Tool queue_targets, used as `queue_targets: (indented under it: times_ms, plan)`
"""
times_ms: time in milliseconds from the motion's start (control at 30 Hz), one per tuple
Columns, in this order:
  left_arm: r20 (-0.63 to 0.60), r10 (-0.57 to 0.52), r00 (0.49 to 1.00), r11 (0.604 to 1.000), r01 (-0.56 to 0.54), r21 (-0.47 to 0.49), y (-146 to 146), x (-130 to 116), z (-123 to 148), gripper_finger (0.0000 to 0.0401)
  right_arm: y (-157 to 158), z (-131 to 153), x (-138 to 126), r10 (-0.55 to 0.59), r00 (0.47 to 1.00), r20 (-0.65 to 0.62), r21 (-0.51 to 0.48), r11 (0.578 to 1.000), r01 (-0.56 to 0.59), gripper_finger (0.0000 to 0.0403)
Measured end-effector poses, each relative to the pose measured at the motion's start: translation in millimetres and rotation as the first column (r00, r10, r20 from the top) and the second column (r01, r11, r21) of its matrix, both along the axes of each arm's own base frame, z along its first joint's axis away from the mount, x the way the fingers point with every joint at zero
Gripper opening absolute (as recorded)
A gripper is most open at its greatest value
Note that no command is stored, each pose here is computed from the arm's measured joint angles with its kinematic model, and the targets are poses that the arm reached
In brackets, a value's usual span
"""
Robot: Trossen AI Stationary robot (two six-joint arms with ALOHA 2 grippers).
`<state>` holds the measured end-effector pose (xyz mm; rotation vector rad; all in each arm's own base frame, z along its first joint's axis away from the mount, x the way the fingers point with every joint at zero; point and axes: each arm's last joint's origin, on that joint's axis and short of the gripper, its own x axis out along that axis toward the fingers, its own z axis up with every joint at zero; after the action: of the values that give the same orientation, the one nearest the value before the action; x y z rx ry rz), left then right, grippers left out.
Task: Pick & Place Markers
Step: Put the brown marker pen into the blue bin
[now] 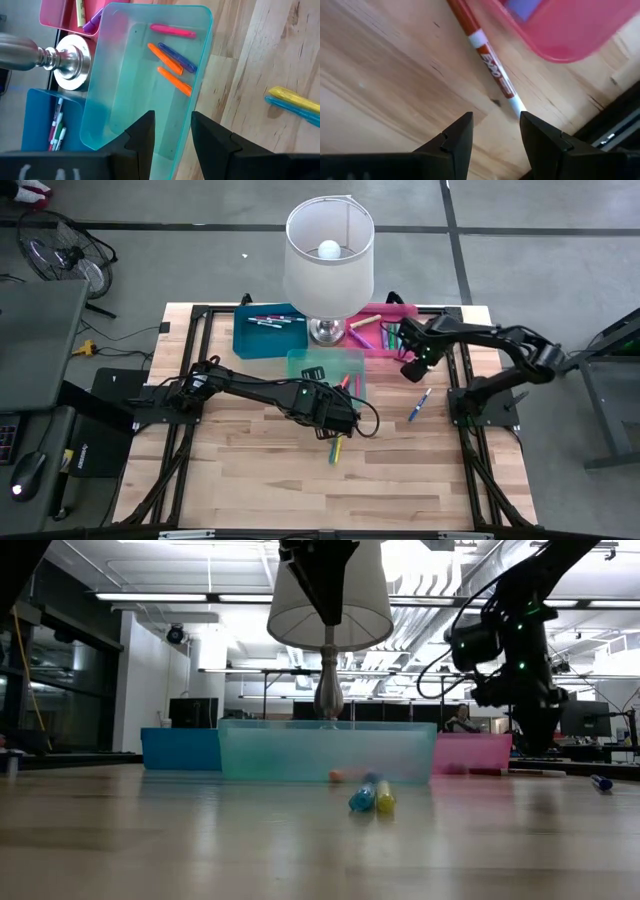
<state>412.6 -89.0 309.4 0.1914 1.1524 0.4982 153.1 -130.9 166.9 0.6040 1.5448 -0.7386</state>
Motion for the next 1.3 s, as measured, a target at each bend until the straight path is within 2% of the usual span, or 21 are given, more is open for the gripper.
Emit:
queue_targets:
  times_ms: [200, 400, 633, 900, 1167, 1300]
  plan:
    - [-0.001, -0.001, 1.000, 1.000, 0.001, -0.002, -0.2, 0.0, -0.2, 0.0124, -3.5, -13.5, 3.0, 0.006, 0.998, -0.058, 0.041, 0.999, -0.004, 0.0152]
    - [-0.001, -0.005, 1.000, 1.000, 0.005, -0.004, -1.8, -0.3, -0.2, 0.0124, -4.6, -16.3, 2.6, -0.007, 0.995, -0.099, 0.019, 1.000, 0.009, 0.0152]
    - [-0.003, -0.019, 1.000, 1.000, 0.019, -0.010, -6.6, -1.3, -0.3, 0.0124, -5.1, -15.9, 2.9, 0.009, 0.998, -0.061, 0.052, 0.999, -0.006, 0.0155]
    - [-0.002, -0.028, 1.000, 1.000, 0.028, -0.012, -9.5, -1.7, -0.3, 0.0124, -8.1, -15.6, 1.1, -0.009, 0.997, -0.076, 0.025, 1.000, 0.011, 0.0202]
    - [-0.012, -0.047, 0.999, 0.999, 0.047, -0.004, -9.5, -1.7, -0.3, 0.0124, -17.7, -16.7, 7.2, 0.044, 0.997, 0.062, 0.019, 0.999, -0.046, 0.0229]
    - [-0.014, -0.049, 0.999, 0.999, 0.049, -0.003, -9.5, -1.7, -0.4, 0.0124, -19.6, -16.7, 5.2, 0.028, 0.998, 0.049, 0.007, 1.000, -0.028, 0.0228]
